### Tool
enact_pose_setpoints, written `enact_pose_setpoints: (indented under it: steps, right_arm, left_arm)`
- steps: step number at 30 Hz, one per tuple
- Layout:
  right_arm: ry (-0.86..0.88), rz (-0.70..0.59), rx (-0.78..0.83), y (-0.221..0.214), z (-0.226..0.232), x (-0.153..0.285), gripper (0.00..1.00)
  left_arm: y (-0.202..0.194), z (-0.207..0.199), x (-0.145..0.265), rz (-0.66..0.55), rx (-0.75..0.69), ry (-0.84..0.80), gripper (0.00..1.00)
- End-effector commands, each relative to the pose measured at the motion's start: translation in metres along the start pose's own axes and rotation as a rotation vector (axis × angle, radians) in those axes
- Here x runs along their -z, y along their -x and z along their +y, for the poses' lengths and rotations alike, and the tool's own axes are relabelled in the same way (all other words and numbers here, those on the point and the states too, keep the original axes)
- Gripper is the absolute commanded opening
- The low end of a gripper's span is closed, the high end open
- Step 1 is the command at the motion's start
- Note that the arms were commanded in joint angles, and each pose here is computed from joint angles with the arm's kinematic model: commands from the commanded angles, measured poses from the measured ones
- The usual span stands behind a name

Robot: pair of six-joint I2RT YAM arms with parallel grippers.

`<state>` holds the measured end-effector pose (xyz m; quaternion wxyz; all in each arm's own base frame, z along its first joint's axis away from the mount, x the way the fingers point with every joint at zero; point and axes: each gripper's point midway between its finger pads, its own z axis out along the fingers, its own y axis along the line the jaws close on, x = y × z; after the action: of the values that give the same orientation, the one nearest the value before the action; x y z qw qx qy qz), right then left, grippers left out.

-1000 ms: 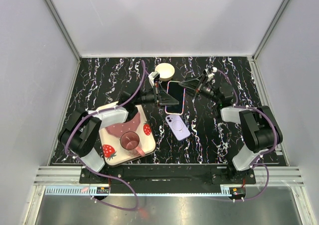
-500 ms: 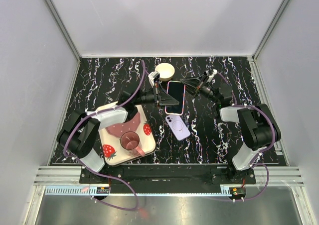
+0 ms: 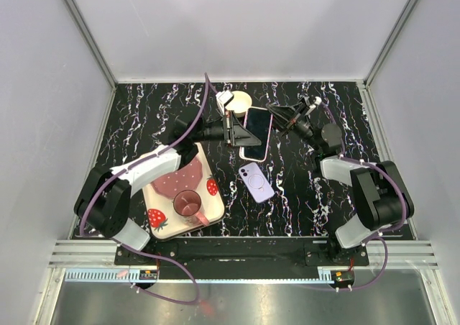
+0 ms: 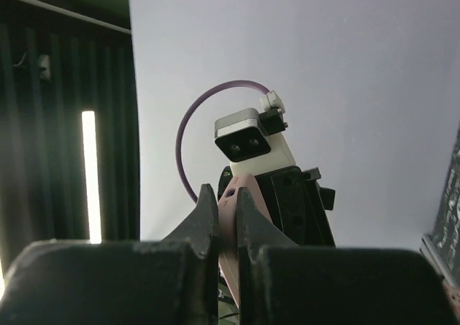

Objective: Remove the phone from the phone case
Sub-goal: Remove the phone case from the phone.

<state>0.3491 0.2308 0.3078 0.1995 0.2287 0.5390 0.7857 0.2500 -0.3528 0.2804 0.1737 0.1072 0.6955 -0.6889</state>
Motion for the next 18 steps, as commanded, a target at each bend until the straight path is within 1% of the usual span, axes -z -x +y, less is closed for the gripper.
enact_pose_setpoints:
  steps: [1,6,7,9,10,11,13,18]
  right_arm:
    - [0.302,0.016,-0.087,-0.016,0.092,0.01,0.0]
    - [0.329,0.035,-0.101,-0.022,0.101,0.004,0.0]
    - [0.33,0.042,-0.099,-0.024,0.102,0.003,0.0]
    - [0.336,0.049,-0.094,-0.026,0.104,0.0,0.0]
    - [0.333,0.048,-0.1,-0.025,0.102,0.0,0.0]
    - [0.33,0.045,-0.107,-0.024,0.1,-0.002,0.0]
    - [0.328,0.045,-0.116,-0.024,0.097,-0.004,0.0]
    - [0.339,0.046,-0.142,-0.023,0.098,-0.01,0.0]
  left_arm:
    - [0.025,-0.079,0.004,-0.016,-0.343,-0.162,0.0]
    - [0.032,-0.111,0.004,-0.011,-0.387,-0.264,0.0]
    - [0.033,-0.116,0.004,-0.009,-0.366,-0.279,0.0]
    - [0.033,-0.126,0.006,-0.012,-0.386,-0.324,0.0]
    - [0.033,-0.131,0.007,-0.012,-0.353,-0.34,0.0]
    - [0.032,-0.14,0.01,-0.022,-0.383,-0.378,0.0]
    - [0.031,-0.155,0.016,-0.033,-0.391,-0.428,0.0]
    - [0.029,-0.187,0.027,-0.05,-0.462,-0.486,0.0]
